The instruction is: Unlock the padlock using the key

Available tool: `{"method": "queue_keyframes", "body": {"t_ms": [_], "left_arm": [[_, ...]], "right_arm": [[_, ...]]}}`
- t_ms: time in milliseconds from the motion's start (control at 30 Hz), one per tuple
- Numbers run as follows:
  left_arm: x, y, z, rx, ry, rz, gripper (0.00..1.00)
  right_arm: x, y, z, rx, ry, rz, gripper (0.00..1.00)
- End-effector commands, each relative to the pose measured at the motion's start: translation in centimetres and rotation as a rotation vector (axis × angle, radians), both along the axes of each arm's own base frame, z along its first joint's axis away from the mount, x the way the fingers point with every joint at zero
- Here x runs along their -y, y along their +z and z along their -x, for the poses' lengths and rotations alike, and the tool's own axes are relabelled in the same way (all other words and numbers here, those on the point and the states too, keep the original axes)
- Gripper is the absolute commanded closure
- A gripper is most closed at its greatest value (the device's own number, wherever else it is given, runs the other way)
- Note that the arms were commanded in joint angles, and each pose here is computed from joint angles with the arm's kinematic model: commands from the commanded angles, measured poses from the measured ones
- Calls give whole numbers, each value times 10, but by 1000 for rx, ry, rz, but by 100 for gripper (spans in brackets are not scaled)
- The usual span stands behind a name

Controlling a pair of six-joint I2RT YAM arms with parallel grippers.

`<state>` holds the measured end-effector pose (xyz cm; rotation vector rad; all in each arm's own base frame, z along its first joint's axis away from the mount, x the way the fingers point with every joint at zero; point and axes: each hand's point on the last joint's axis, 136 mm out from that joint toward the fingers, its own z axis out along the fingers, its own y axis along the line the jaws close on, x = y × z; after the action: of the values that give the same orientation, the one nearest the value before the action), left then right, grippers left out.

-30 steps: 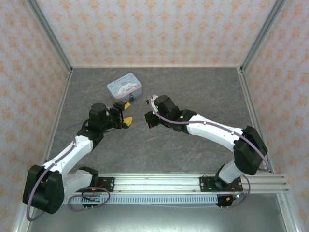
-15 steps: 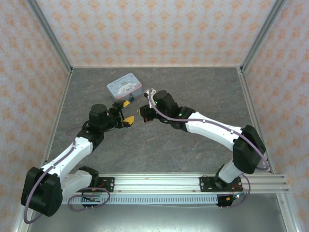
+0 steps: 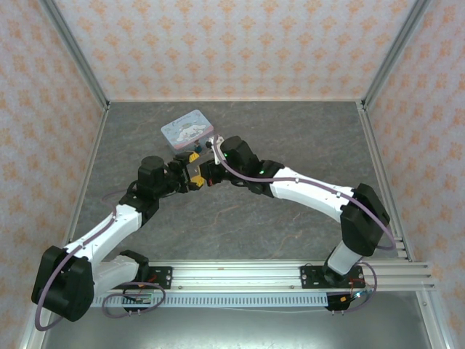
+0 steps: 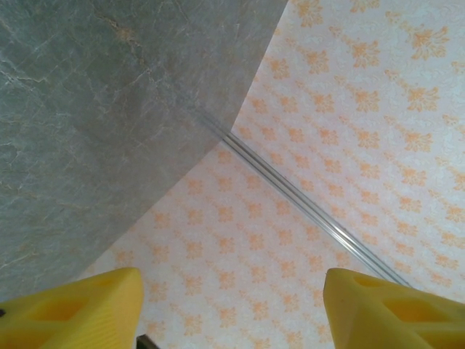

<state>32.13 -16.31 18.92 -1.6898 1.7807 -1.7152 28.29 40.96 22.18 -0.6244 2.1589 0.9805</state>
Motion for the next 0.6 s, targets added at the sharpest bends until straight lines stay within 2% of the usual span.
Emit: {"method": "queue_keyframes", "body": {"t_ms": [0, 433, 567], "left_arm": [[1, 22, -9, 56, 22, 25, 36], [-1, 17, -6, 49, 28, 14, 55], [-1, 17, -6, 50, 27, 8, 57]], "right_arm": [[-6, 18, 0, 17, 5, -58, 100], [7, 10, 3, 4, -34, -45, 100], [9, 11, 3, 8, -41, -48, 100]]}}
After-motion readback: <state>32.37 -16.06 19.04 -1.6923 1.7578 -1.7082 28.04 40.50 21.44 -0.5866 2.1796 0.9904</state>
